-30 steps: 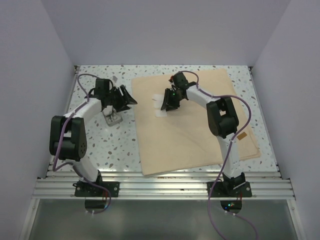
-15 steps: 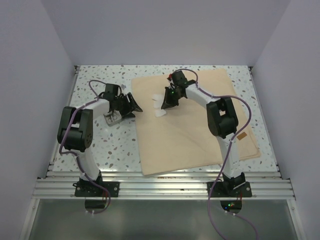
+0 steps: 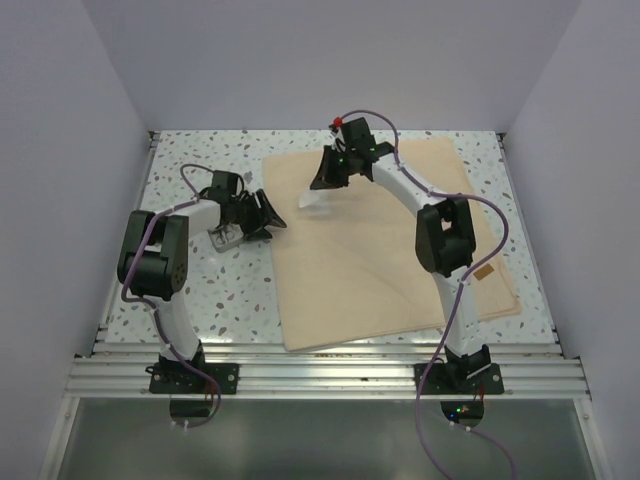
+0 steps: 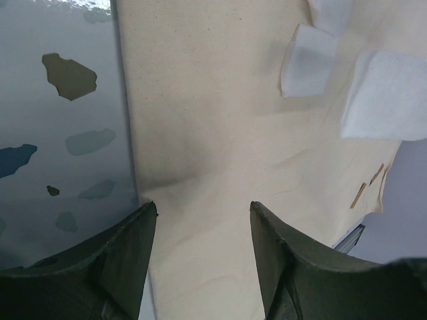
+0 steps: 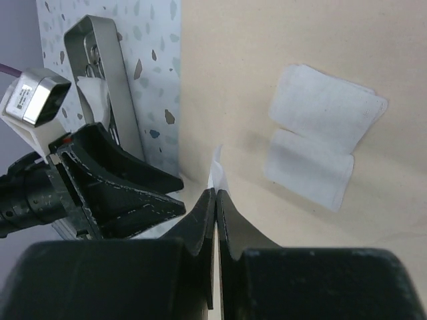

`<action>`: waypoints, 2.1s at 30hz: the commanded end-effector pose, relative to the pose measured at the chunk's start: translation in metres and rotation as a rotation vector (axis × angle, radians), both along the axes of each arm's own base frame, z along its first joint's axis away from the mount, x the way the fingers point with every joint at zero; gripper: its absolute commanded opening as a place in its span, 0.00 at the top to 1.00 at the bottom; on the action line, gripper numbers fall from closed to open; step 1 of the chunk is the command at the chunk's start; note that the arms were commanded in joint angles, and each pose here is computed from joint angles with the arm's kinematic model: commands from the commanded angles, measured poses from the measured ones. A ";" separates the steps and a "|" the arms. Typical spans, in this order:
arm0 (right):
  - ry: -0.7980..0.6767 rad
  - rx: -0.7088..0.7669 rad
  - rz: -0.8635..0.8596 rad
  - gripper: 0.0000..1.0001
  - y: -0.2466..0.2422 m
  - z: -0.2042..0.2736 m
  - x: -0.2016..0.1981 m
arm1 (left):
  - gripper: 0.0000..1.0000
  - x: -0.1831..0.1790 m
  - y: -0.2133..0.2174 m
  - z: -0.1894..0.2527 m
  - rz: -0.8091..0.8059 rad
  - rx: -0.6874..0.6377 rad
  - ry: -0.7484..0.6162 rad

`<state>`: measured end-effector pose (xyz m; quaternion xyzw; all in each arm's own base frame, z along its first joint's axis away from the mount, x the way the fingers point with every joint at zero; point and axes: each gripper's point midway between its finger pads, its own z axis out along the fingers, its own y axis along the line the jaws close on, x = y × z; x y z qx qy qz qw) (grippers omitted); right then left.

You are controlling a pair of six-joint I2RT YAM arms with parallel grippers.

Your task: Prepare the surgical pack

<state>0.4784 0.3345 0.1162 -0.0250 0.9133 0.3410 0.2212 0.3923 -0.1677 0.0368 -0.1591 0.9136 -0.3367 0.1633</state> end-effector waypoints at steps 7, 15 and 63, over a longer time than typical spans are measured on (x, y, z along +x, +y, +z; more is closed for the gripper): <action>0.015 0.005 -0.043 1.00 -0.006 -0.014 0.018 | 0.38 -0.002 -0.003 -0.005 -0.027 -0.009 -0.002; 0.045 -0.027 -0.069 1.00 -0.021 -0.042 0.023 | 0.38 0.001 -0.005 -0.007 -0.030 -0.017 0.004; 0.102 -0.147 0.020 0.61 -0.038 -0.083 0.006 | 0.37 0.001 -0.014 -0.004 -0.036 -0.038 0.006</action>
